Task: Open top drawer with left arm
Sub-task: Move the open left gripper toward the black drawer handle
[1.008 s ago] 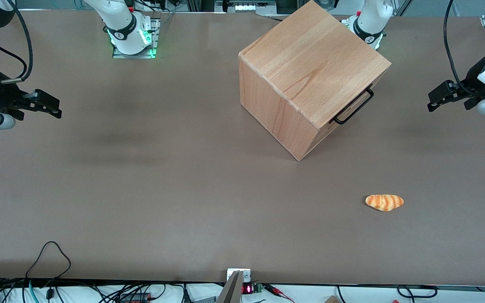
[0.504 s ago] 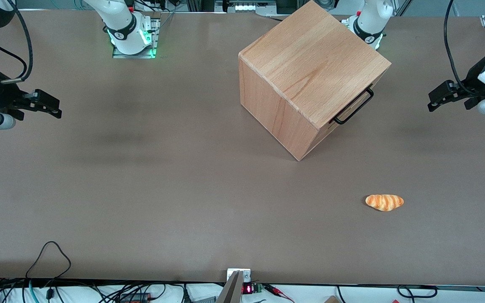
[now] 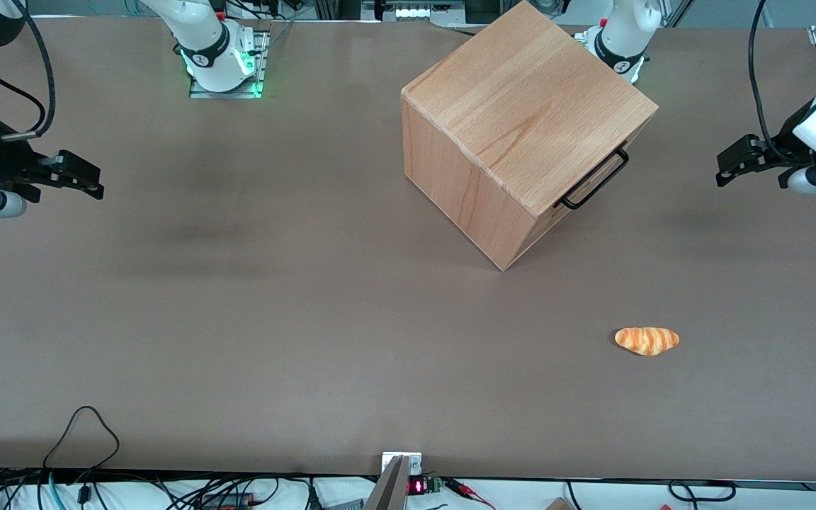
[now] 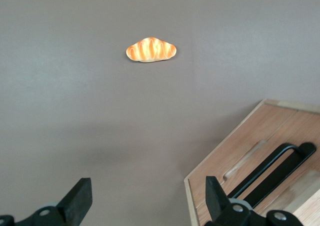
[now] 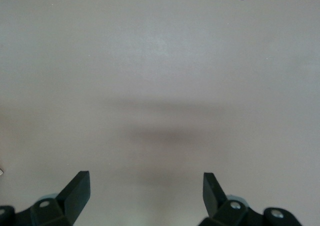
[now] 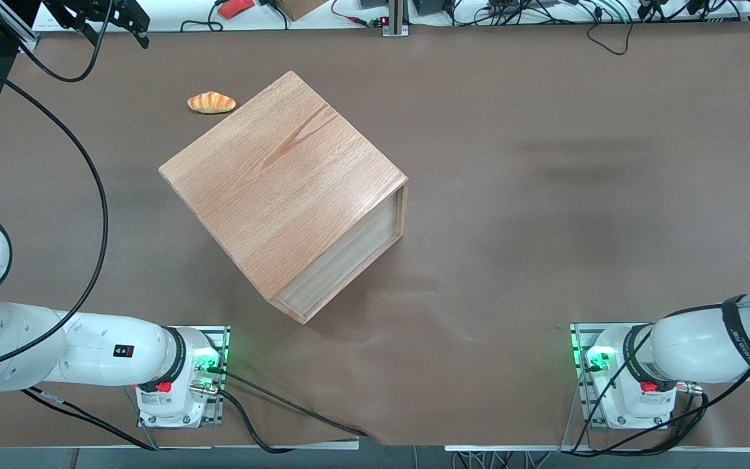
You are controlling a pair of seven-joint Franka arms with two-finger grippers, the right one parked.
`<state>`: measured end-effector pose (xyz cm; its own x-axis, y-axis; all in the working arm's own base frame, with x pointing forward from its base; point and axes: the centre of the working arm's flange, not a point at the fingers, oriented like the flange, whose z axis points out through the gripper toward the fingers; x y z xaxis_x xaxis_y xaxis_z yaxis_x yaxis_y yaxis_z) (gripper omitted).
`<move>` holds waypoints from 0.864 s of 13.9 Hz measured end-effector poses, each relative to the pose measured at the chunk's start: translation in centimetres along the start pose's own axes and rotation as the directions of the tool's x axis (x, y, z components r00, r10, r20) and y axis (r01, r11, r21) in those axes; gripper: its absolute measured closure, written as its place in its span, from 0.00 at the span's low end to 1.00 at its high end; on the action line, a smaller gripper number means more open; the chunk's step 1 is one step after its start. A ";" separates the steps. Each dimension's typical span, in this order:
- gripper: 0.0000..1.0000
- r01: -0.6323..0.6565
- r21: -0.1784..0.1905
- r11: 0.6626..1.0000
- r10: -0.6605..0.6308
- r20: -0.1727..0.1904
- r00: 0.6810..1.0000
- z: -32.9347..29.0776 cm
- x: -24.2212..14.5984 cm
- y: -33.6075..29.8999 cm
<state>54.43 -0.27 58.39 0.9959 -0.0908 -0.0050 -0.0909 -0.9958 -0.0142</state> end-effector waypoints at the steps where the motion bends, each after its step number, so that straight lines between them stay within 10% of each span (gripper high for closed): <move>1: 0.00 -0.045 -0.001 0.999 0.045 0.012 0.999 0.6 0.1 0.1; 6: 0.00 -0.241 -0.041 0.970 0.244 0.073 0.967 4.0 0.3 1.8; 12: 0.00 -0.365 -0.184 0.913 0.384 0.086 0.919 7.8 0.1 4.8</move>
<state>54.04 -4.99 50.53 0.8801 -0.4650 -0.0963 -0.4454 -0.8786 0.1725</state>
